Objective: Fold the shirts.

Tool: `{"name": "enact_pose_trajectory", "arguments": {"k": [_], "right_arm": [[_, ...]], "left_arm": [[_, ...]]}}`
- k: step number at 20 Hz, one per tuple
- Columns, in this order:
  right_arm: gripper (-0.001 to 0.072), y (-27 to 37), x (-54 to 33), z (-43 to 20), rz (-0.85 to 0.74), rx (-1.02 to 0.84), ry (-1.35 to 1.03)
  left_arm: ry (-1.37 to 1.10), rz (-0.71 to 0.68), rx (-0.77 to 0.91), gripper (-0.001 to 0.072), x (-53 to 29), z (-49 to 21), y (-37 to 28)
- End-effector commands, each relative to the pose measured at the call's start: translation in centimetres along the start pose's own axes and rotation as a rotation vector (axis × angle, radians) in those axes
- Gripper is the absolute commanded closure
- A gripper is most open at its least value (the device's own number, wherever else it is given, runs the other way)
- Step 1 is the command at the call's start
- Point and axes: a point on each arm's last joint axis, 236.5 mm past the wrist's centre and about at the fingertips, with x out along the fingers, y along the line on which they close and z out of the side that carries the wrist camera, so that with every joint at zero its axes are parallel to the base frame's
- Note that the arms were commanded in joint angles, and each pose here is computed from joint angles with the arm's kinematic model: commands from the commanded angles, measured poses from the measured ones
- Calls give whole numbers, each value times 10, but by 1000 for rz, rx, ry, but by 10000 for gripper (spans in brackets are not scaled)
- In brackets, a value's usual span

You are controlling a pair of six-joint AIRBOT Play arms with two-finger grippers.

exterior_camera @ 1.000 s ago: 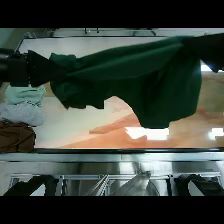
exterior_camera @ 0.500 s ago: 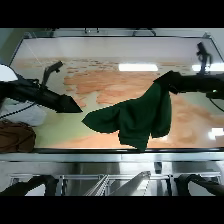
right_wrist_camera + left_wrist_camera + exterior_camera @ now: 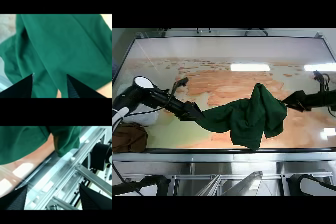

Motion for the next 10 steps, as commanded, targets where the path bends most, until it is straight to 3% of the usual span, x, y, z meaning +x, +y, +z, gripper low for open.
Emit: {"name": "enact_pose_trajectory", "arguments": {"k": [1,6,10], "right_arm": [[253,-31,1,-37,-48,124,68],[253,-36,41,-80,-40,184,140],[253,-43,61,-84,-83,179,118]], "left_arm": [[7,7,60,5,48,3,-20],[94,-12,97,5,112,-24,-45],[126,-131,52,5,156,-29,-73]]}}
